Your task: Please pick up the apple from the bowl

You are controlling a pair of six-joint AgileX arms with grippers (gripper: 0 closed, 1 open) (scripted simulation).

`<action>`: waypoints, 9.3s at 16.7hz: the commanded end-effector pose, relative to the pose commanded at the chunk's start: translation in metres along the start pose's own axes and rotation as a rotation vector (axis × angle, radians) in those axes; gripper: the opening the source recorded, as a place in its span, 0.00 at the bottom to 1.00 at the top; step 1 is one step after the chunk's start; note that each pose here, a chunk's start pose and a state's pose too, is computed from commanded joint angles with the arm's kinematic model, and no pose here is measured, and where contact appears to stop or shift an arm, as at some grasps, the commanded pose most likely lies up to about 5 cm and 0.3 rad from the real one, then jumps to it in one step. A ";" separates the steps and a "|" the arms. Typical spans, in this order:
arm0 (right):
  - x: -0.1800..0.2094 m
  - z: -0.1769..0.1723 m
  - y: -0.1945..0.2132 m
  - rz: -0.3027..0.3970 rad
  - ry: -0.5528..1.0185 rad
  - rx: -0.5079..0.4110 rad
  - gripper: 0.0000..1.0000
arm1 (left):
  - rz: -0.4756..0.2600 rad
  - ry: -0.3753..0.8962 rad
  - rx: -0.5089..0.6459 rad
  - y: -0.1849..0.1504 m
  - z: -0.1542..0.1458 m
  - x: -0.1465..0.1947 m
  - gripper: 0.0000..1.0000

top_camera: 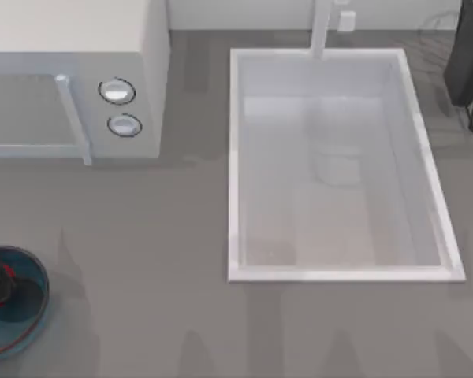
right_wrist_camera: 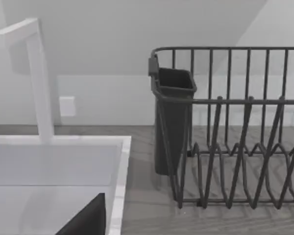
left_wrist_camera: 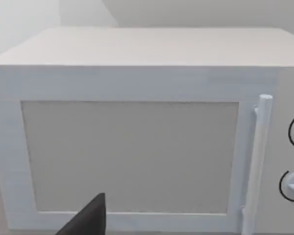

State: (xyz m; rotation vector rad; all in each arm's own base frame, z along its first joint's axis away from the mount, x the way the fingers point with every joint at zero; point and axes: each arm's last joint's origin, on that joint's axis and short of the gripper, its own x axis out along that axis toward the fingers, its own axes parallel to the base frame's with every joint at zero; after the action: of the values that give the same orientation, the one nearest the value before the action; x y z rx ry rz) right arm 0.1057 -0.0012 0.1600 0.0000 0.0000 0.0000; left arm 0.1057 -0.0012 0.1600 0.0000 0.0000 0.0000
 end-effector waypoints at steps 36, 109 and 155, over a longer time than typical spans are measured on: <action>0.000 0.000 0.000 0.000 0.000 0.000 1.00 | 0.016 0.785 0.030 0.006 0.051 0.048 1.00; 0.000 0.000 0.000 0.000 0.000 0.000 1.00 | -0.004 1.539 0.021 0.019 0.212 0.144 0.00; 0.000 0.000 0.000 0.000 0.000 0.000 1.00 | -0.016 1.571 0.016 -0.179 -0.001 0.168 0.38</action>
State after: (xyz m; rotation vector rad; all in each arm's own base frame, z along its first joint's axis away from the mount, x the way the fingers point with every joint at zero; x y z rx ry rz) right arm 0.1057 -0.0012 0.1600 0.0000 0.0000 0.0000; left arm 0.2738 -0.1800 0.1590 0.0157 1.5707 -0.0157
